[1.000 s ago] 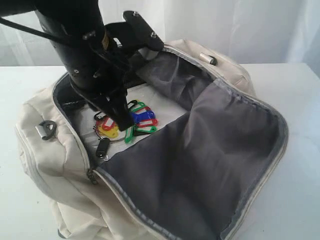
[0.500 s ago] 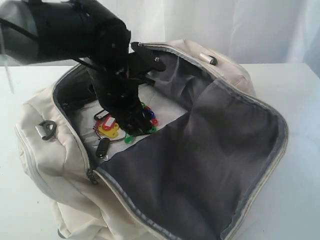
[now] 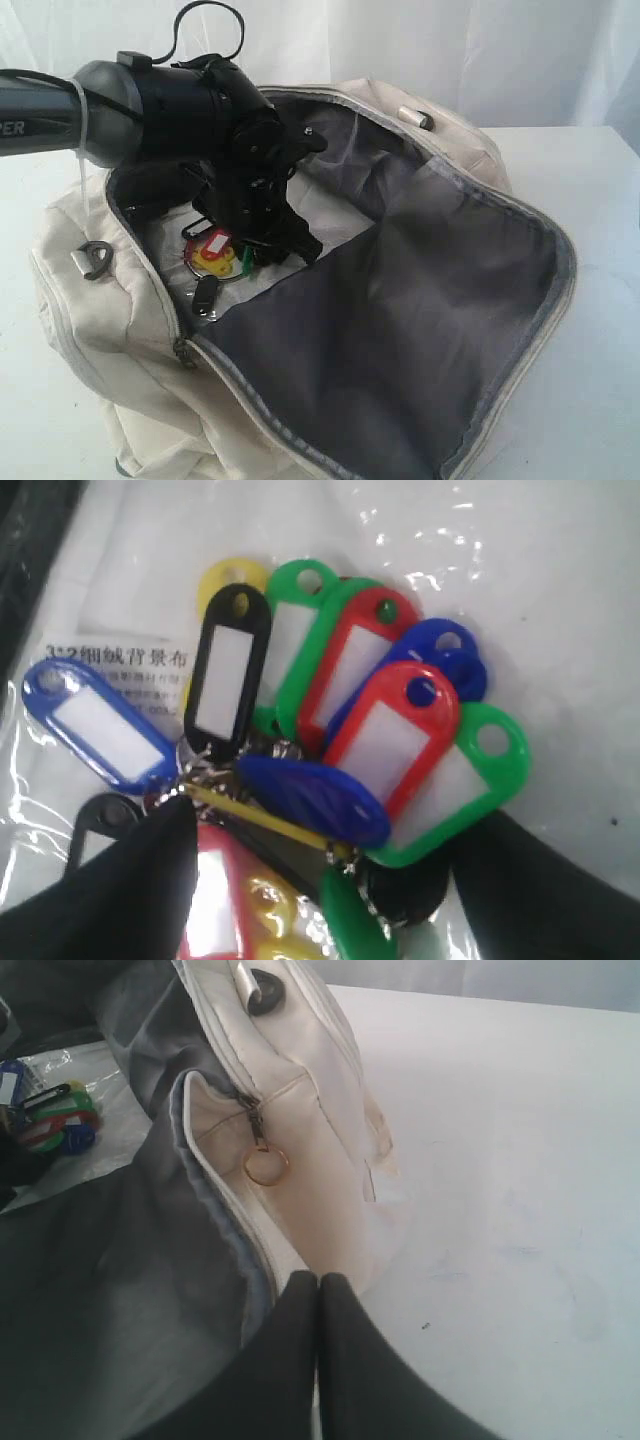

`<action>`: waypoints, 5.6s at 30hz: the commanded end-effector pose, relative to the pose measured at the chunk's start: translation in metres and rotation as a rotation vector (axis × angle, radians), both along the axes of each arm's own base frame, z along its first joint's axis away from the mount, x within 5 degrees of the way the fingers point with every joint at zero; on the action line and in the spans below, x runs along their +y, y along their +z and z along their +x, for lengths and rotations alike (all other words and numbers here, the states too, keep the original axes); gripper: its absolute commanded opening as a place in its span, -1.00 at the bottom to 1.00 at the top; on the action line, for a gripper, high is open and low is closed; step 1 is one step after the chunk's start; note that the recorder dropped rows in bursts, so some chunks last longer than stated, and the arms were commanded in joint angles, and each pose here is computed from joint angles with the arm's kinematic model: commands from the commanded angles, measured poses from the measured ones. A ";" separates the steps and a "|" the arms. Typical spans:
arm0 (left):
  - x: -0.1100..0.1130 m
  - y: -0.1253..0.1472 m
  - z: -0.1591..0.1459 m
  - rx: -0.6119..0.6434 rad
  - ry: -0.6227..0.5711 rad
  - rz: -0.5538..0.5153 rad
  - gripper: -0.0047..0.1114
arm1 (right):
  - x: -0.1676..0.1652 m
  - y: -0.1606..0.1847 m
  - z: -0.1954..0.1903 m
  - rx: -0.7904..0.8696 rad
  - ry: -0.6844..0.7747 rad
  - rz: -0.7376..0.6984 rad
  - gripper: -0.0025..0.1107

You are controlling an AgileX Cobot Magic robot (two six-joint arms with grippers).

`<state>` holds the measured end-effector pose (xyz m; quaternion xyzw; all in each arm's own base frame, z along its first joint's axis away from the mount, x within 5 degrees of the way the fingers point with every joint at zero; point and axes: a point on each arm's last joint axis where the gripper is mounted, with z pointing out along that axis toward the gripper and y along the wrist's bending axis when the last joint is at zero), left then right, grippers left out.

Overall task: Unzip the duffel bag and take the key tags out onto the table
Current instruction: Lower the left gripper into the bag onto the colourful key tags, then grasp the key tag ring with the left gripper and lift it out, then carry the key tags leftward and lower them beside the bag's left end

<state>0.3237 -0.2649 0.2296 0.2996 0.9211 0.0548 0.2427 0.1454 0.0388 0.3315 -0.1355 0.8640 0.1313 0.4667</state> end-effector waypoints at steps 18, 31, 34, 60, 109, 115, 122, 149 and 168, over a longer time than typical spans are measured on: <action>0.012 -0.027 0.009 0.299 0.308 -0.256 0.22 | 0.000 0.001 -0.001 -0.005 -0.004 0.014 -0.96; 0.018 0.020 0.003 0.225 0.260 -0.300 -0.92 | 0.000 0.001 -0.001 -0.005 -0.004 0.014 -0.96; 0.021 0.049 0.000 0.201 0.222 -0.306 -0.92 | 0.000 0.001 -0.001 -0.005 -0.004 0.014 -0.96; 0.049 0.154 -0.041 0.056 -0.093 -0.274 -0.92 | 0.000 0.001 -0.001 -0.003 -0.003 0.014 -0.96; 0.161 0.206 -0.149 -0.073 0.044 -0.092 -0.92 | 0.000 -0.008 0.000 -0.002 -0.023 0.035 -0.96; 0.179 0.192 -0.188 -0.014 0.050 -0.193 -0.92 | 0.000 -0.008 0.000 -0.002 -0.023 0.037 -0.96; 0.195 0.159 -0.228 0.097 0.022 -0.272 -0.92 | 0.000 -0.008 0.000 -0.005 -0.025 0.039 -0.96; 0.170 0.048 -0.190 0.196 0.181 -0.215 -0.92 | 0.000 -0.008 0.000 -0.004 -0.024 0.039 -0.96; 0.084 0.014 -0.099 0.317 0.053 -0.253 -0.92 | 0.000 -0.008 0.000 -0.004 -0.024 0.039 -0.96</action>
